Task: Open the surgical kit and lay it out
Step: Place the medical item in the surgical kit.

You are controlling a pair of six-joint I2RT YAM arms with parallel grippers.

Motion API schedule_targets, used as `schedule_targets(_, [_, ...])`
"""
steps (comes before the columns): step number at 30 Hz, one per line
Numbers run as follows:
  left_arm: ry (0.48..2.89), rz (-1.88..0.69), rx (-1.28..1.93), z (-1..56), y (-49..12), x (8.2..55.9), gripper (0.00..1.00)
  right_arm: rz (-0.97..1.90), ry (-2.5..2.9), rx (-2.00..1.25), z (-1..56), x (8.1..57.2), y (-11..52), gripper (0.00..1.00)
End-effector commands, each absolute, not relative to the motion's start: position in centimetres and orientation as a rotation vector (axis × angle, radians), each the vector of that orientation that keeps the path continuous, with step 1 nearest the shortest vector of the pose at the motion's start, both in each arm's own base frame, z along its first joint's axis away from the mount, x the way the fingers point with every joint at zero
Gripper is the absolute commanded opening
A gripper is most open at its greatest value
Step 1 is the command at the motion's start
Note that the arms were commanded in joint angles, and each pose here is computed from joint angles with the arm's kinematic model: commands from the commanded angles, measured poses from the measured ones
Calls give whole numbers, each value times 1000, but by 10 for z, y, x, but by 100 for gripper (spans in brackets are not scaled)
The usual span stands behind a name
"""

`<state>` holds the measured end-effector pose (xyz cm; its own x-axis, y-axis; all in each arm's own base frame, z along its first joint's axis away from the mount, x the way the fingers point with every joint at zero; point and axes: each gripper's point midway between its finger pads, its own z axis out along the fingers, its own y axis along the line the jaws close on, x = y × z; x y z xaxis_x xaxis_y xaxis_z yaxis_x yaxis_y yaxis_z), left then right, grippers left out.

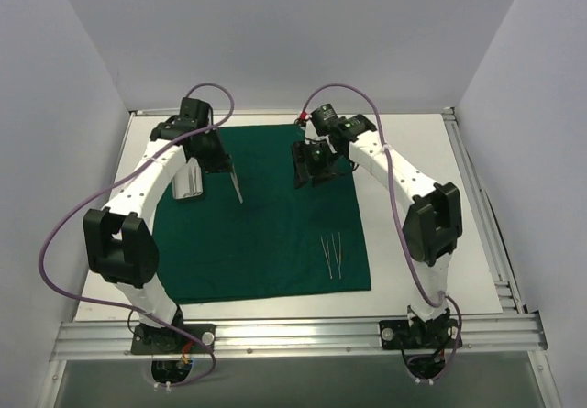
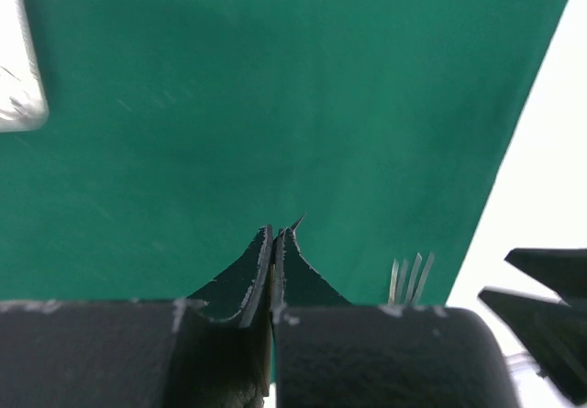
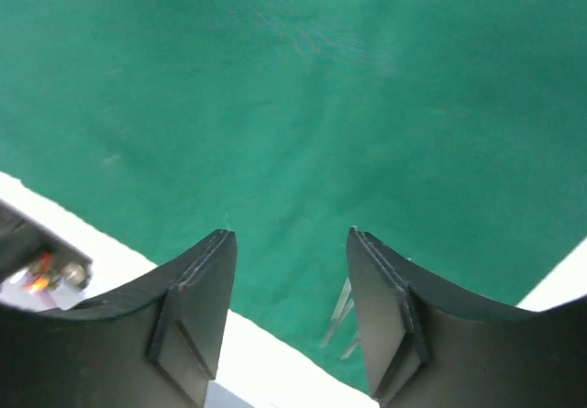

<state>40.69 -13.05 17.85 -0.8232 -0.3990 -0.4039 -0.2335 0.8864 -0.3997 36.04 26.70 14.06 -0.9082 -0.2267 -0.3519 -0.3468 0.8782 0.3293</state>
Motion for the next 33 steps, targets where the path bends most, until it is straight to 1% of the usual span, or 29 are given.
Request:
schedule_targets(1, [2460, -504, -514, 208, -151, 400, 2, 733, 2556, -460, 203, 347, 284, 52])
schedule_targets(6, [2496, -494, -528, 202, -180, 371, 2, 886, 2515, -590, 216, 311, 312, 54])
schedule_targets(11, [2464, -489, -557, 208, -190, 360, 2, 979, 2454, -705, 231, 286, 334, 54])
schedule_targets(16, [2433, -544, -571, 216, -201, 355, 2, 1034, 2464, -812, 227, 260, 349, 53])
schedule_targets(25, [2437, -575, -580, 218, -212, 344, 2, 1035, 2522, -884, 212, 239, 361, 47])
schedule_targets(28, [2426, -582, -579, 221, -211, 343, 2, 1004, 2554, -898, 203, 237, 363, 44])
schedule_targets(33, [2422, -578, -570, 224, -208, 339, 2, 963, 2565, -876, 199, 242, 363, 41])
